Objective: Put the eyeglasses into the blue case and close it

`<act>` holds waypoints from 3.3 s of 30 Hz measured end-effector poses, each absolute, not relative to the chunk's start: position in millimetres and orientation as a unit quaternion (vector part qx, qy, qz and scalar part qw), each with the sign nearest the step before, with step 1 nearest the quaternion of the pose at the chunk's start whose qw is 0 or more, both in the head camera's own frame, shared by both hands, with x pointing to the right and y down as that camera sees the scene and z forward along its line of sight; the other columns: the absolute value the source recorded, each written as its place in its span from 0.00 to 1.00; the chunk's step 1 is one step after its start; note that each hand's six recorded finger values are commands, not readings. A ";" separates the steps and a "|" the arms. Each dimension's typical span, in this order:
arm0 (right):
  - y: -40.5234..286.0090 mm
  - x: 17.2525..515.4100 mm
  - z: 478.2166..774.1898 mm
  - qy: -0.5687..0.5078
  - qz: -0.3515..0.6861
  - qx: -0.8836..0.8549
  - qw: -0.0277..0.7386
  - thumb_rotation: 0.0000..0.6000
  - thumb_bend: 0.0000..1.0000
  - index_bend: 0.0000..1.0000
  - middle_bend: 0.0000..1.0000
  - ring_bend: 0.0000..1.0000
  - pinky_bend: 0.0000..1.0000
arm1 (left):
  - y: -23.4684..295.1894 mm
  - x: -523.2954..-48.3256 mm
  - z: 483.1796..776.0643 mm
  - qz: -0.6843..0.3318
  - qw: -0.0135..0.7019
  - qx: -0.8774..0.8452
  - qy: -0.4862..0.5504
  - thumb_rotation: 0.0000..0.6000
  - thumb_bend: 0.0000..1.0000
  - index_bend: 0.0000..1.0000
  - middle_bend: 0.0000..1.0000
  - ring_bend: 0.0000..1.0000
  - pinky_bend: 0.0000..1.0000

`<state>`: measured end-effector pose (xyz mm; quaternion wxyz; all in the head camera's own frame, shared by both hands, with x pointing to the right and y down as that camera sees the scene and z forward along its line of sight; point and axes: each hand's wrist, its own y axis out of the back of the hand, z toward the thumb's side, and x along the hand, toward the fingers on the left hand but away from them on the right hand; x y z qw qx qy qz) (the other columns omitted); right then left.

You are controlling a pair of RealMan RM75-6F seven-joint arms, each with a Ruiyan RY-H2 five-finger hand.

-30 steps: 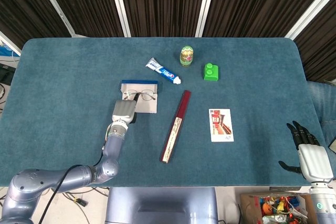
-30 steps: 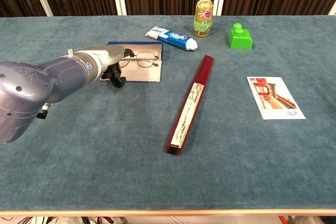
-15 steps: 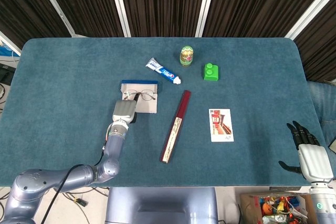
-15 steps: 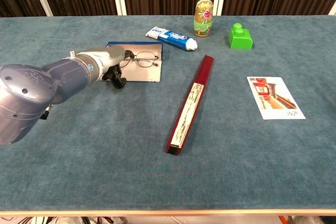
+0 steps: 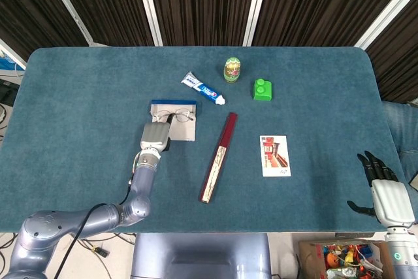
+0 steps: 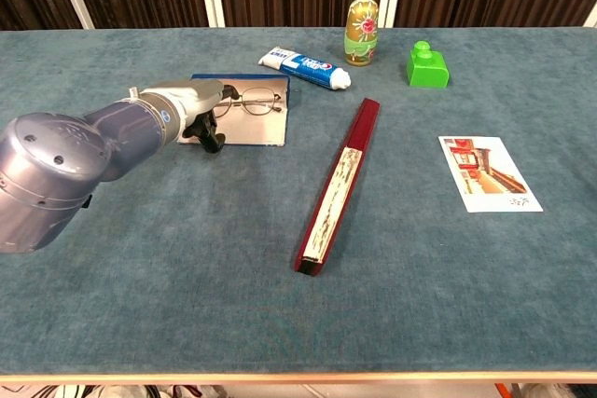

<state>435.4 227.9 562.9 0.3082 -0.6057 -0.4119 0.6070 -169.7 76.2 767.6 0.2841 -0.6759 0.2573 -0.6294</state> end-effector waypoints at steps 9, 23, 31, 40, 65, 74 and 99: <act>228.0 435.7 563.0 -0.412 0.608 -0.605 0.307 1.00 0.05 0.04 0.00 0.09 0.18 | 71.6 -173.6 770.1 -0.635 0.287 -0.668 0.260 1.00 0.53 0.00 0.73 0.81 0.84; 228.1 435.8 563.6 -0.411 0.610 -0.605 0.305 1.00 0.05 0.04 0.00 0.09 0.18 | 64.6 -172.7 774.0 -0.640 0.291 -0.660 0.262 1.00 0.53 0.00 0.74 0.81 0.84; 228.1 436.0 563.5 -0.411 0.610 -0.605 0.305 1.00 0.05 0.04 0.00 0.09 0.18 | 57.6 -171.4 774.6 -0.644 0.297 -0.653 0.264 1.00 0.53 0.00 0.74 0.81 0.84; 228.4 436.5 563.9 -0.411 0.611 -0.605 0.302 1.00 0.06 0.04 0.00 0.09 0.18 | 53.7 -167.3 774.4 -0.645 0.307 -0.649 0.261 1.00 0.53 0.00 0.74 0.81 0.84; 228.5 437.6 564.3 -0.412 0.615 -0.602 0.299 1.00 0.06 0.04 0.00 0.09 0.18 | 47.1 -160.3 775.7 -0.652 0.329 -0.633 0.256 1.00 0.53 0.00 0.74 0.82 0.84; 227.9 437.2 564.2 -0.413 0.614 -0.602 0.300 1.00 0.06 0.04 0.00 0.09 0.18 | 57.3 -149.0 764.6 -0.631 0.347 -0.647 0.249 1.00 0.52 0.01 0.70 0.79 0.84; 228.2 437.4 564.5 -0.417 0.612 -0.606 0.291 1.00 0.06 0.04 0.00 0.09 0.18 | 84.1 -169.6 741.2 -0.614 0.394 -0.655 0.197 1.00 0.20 0.18 0.23 0.08 0.17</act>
